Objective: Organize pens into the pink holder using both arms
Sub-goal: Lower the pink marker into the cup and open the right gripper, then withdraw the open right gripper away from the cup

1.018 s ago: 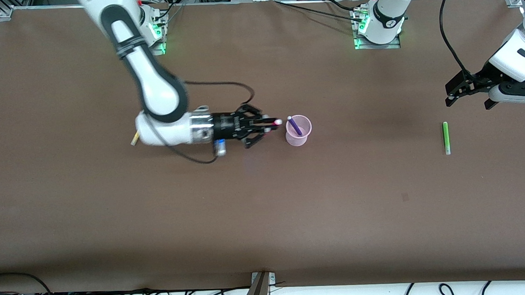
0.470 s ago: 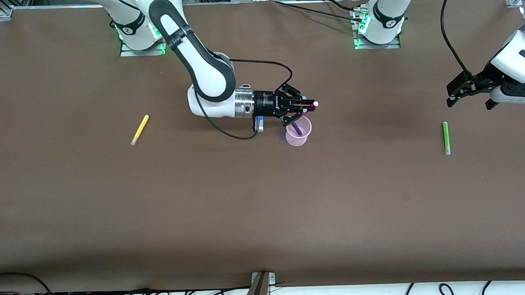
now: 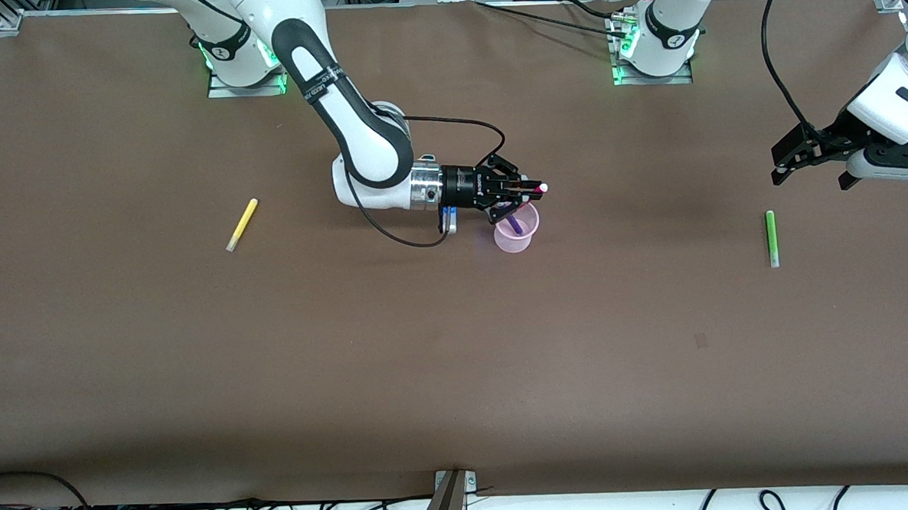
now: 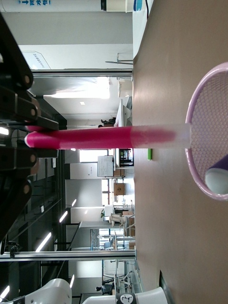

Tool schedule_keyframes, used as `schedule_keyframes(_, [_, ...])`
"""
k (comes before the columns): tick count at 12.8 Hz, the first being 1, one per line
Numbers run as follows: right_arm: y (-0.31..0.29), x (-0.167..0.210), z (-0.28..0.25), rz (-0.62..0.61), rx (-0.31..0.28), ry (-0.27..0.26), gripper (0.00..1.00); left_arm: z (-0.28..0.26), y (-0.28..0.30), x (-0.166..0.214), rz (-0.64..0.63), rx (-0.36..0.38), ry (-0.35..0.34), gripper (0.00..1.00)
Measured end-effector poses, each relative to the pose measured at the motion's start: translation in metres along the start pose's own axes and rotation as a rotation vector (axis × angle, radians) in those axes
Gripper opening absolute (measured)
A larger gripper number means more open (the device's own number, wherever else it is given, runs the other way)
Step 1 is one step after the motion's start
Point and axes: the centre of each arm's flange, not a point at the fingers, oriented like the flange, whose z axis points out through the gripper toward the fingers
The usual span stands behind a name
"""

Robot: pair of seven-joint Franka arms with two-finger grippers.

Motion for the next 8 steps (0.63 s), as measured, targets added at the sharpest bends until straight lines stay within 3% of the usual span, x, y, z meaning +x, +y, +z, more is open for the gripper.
schedule_keyframes(8, [-0.003,0.036,0.008,-0.017,-0.004,0.026,0.18,0.006,0.009,0.003,0.015,-0.002,-0.010,1.00])
